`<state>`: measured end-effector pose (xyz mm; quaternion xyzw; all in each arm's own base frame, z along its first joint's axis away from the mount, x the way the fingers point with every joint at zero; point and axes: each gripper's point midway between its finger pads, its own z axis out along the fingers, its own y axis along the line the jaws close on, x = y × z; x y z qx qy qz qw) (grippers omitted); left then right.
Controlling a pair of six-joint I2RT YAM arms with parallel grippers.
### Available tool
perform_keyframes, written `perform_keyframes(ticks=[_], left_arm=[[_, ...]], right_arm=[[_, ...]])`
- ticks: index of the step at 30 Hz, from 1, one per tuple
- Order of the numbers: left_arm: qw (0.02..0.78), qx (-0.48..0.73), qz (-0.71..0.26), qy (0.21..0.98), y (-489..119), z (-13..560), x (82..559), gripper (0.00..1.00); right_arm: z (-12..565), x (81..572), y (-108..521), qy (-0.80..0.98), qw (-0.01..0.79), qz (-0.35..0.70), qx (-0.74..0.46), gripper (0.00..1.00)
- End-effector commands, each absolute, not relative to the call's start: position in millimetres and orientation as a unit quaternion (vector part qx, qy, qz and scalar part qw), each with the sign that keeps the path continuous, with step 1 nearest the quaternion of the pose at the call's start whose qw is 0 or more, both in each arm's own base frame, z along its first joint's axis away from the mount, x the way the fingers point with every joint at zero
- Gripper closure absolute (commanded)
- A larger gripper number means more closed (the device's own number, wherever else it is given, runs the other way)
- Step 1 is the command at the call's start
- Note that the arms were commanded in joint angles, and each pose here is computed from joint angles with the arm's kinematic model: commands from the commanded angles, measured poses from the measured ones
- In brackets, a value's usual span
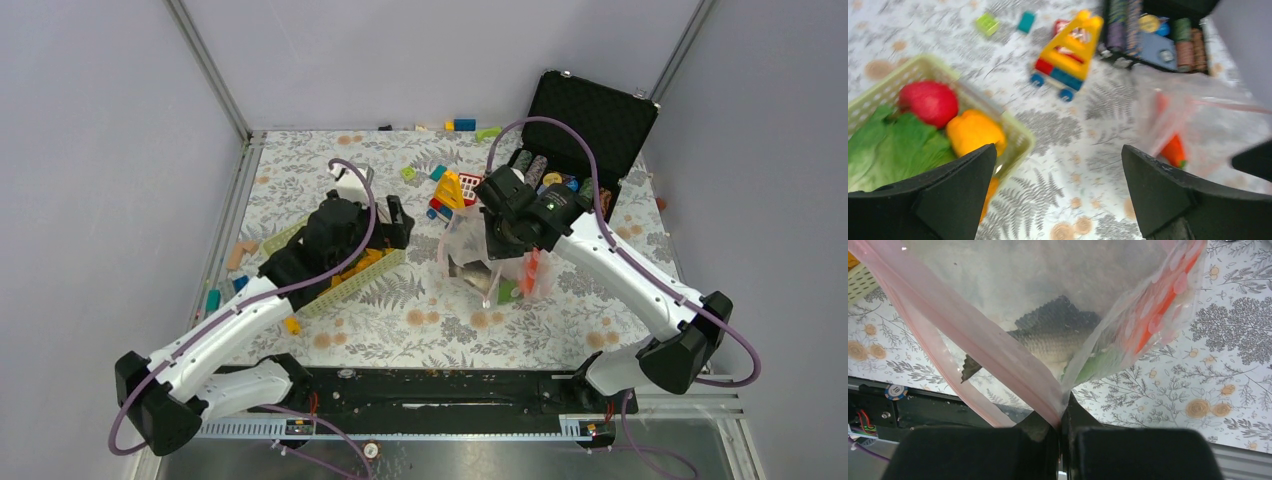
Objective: Place the food in the zip-top bag and seal the zipper
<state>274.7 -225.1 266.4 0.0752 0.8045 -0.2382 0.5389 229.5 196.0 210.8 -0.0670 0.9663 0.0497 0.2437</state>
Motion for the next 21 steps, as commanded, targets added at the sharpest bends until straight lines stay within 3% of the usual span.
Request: perform_keyframes(ticks=[1,11,15,21], left_arm=[[0.495,0.036,-0.177,0.850,-194.5,213.2,282.4,0.01],[0.451,0.016,-0.050,0.891,-147.0,149.2,275.2,0.02],[0.440,0.024,-0.032,0.897,-142.9,138.7,277.5,0.08],[0.422,0.031,-0.009,0.906,-138.2,125.9,278.5,0.27]], right_arm=[[212.3,234.5,201.6,0.963,0.246,0.078,-0.074,1.00],[191.5,229.6,194.3,0.969,0.218,0.087,-0.082,1.00],[186.3,227.8,193.1,0.971,0.208,0.089,-0.082,1.00],[183.6,227.8,186.6,0.972,0.204,0.087,-0.075,1.00]])
